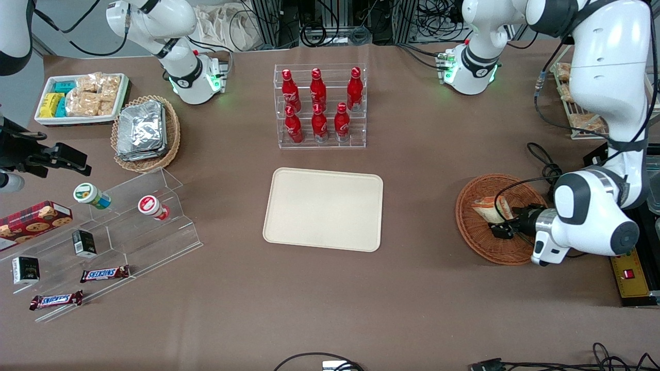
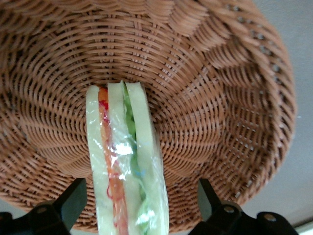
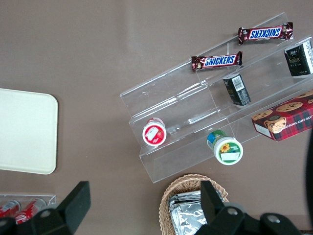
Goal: Place sandwich from basket to tray
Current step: 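Lower the open left gripper onto the sandwich and close on it, then lift the sandwich out of the basket with the left gripper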
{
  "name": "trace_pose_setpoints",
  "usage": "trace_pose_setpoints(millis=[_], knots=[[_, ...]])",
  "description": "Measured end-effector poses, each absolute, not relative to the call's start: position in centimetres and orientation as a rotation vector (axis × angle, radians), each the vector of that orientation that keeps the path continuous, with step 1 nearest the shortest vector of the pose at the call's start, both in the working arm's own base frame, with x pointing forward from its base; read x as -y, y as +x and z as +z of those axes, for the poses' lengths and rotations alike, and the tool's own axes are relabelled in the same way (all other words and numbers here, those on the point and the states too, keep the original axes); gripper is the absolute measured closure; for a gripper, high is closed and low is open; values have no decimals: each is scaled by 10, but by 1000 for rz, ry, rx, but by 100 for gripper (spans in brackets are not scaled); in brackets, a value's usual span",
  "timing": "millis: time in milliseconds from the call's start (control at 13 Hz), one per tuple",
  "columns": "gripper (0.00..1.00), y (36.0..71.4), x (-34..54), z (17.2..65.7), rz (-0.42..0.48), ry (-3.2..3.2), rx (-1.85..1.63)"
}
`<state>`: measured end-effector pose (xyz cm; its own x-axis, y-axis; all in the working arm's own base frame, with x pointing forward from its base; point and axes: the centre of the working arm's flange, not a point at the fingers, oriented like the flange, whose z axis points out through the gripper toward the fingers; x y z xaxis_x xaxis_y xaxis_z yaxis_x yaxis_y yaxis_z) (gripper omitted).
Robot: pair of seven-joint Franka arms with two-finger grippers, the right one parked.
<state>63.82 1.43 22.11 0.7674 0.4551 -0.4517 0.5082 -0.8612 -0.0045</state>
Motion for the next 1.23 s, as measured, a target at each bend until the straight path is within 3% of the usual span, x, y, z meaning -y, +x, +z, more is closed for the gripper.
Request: trace_pose_setpoints(millis=[462, 769, 1077, 1231], knots=[[0, 626, -20, 196, -747, 2830, -799], [5, 620, -21, 185, -739, 2832, -812], [51, 620, -19, 185, -733, 2833, -808], [64, 621, -16, 187, -727, 2837, -801]])
